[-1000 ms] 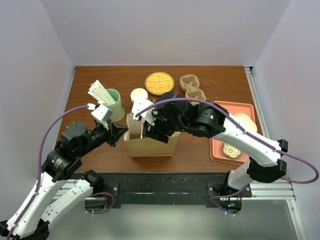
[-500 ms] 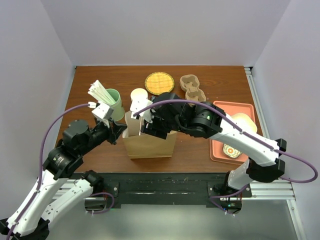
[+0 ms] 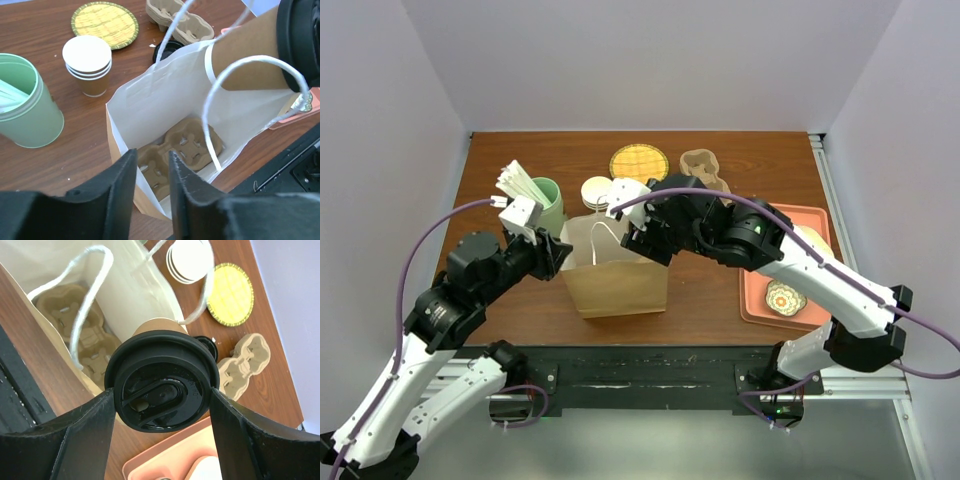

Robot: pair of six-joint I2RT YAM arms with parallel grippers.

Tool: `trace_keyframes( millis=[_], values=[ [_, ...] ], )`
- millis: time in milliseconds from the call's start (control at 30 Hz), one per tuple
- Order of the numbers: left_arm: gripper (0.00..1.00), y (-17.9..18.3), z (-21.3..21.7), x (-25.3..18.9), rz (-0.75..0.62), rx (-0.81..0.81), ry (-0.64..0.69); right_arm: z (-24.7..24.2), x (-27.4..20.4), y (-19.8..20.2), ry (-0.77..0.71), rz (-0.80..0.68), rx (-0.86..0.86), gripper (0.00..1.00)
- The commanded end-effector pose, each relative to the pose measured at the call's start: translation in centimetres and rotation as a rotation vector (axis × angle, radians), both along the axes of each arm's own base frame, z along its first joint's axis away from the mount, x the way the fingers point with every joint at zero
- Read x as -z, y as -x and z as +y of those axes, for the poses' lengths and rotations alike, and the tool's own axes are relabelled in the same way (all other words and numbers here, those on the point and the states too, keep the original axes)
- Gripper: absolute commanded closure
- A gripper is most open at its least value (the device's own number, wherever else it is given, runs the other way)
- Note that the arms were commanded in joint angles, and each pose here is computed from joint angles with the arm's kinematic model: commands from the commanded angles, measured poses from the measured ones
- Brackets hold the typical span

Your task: Pack the takeout coffee

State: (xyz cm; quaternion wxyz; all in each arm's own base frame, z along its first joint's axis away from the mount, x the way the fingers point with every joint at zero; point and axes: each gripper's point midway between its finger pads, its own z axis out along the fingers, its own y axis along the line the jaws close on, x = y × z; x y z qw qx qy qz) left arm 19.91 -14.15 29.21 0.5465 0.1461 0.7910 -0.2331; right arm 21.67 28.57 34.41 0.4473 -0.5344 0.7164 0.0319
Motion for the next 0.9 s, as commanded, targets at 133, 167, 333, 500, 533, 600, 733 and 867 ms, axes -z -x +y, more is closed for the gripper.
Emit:
trace_keyframes(
  millis=[133, 167, 333, 500, 533, 600, 733, 867],
  values=[
    [0.53, -1.1, 0.5, -0.3, 0.066, -0.088, 0.002, 2.1, -0.3, -0.5, -0.031, -0.004, -0.063, 0.53],
    [0.53, -1.3, 0.4, 0.0, 0.09, -0.101, 0.002, 2.5, -0.6, -0.5, -0.044, -0.003, -0.072, 0.53],
    [0.52, -1.2, 0.5, 0.3, 0.143, -0.124, 0.007, 3.4, -0.2, -0.4, -0.048, 0.017, -0.093, 0.53],
    [0.52, -1.3, 0.9, 0.7, 0.183, -0.167, -0.003, 3.5, 0.6, -0.2, -0.035, 0.028, -0.107, 0.53],
    [0.54, -1.4, 0.9, 0.8, 0.185, -0.166, -0.006, 3.7, 0.8, 0.0, -0.035, 0.035, -0.12, 0.53],
    [0.64, -1.7, 0.7, 0.8, 0.175, -0.16, -0.012, 3.8, 1.2, 0.5, -0.032, 0.047, -0.149, 0.54],
    [0.96, -2.2, -0.7, 0.0, 0.087, -0.062, -0.009, 4.0, 1.1, 1.2, -0.037, 0.044, -0.194, 0.54],
    [1.0, -1.8, -3.0, -2.4, -0.057, 0.103, 0.034, 3.7, 0.5, 1.4, -0.03, 0.03, -0.211, 0.55]
  ],
)
